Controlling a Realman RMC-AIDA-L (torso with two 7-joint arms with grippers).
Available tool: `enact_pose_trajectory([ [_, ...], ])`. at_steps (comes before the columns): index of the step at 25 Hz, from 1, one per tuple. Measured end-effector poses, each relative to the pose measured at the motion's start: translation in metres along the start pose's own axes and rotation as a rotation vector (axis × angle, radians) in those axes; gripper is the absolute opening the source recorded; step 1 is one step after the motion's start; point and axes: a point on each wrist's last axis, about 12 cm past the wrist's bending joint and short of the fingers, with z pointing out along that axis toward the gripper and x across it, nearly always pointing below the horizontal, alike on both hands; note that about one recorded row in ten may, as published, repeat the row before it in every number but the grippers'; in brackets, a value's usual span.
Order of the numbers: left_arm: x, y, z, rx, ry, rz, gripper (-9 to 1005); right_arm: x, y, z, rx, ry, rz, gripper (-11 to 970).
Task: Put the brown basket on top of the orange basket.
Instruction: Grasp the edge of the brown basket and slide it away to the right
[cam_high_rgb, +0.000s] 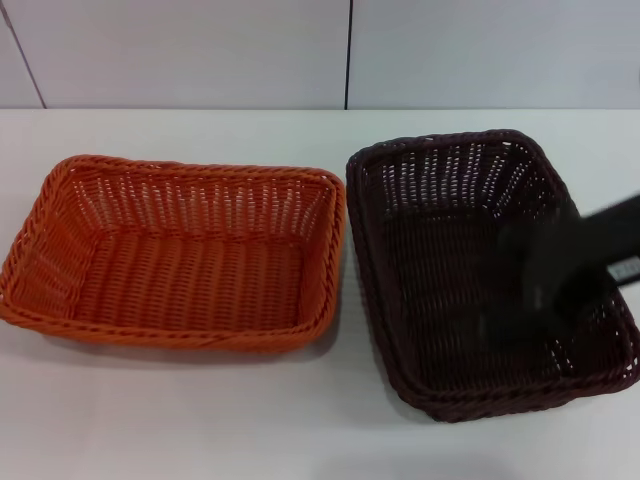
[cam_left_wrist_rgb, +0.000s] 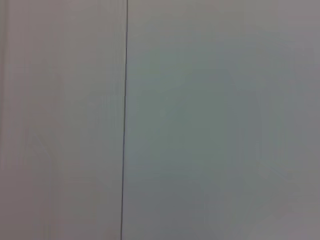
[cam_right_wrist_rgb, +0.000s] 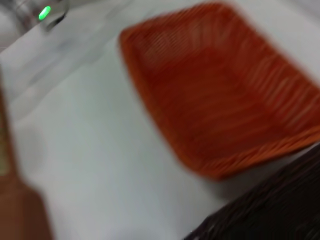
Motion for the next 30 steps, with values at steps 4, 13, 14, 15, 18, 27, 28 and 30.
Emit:
enact_pose_trajectory([
  [4, 0.001, 0.001, 0.000, -0.007, 0.005, -0.001, 790, 0.007, -0.001, 0.003, -0.077, 0.083, 0.003, 700],
  [13, 0.002, -0.002, 0.002, -0.008, 0.012, -0.008, 790, 0.015, -0.008, 0.009, -0.083, 0.213, 0.028, 701],
  [14, 0.002, -0.002, 0.002, -0.008, 0.012, -0.008, 789, 0.015, -0.009, 0.011, -0.090, 0.221, 0.030, 701],
  [15, 0.002, -0.002, 0.002, -0.007, 0.012, -0.008, 789, 0.015, -0.010, 0.014, -0.101, 0.231, 0.030, 700],
  [18, 0.002, -0.004, 0.003, -0.004, 0.013, -0.011, 789, 0.014, -0.012, 0.028, -0.152, 0.270, 0.020, 700],
  [27, 0.002, -0.005, 0.003, -0.002, 0.015, -0.012, 789, 0.013, -0.018, 0.051, -0.161, 0.358, 0.017, 701],
  [28, 0.002, -0.005, 0.003, -0.002, 0.015, -0.012, 789, 0.013, -0.018, 0.053, -0.161, 0.364, 0.014, 701],
  [30, 0.002, -0.004, 0.002, -0.003, 0.017, -0.012, 789, 0.013, -0.019, 0.057, -0.155, 0.373, 0.011, 701],
])
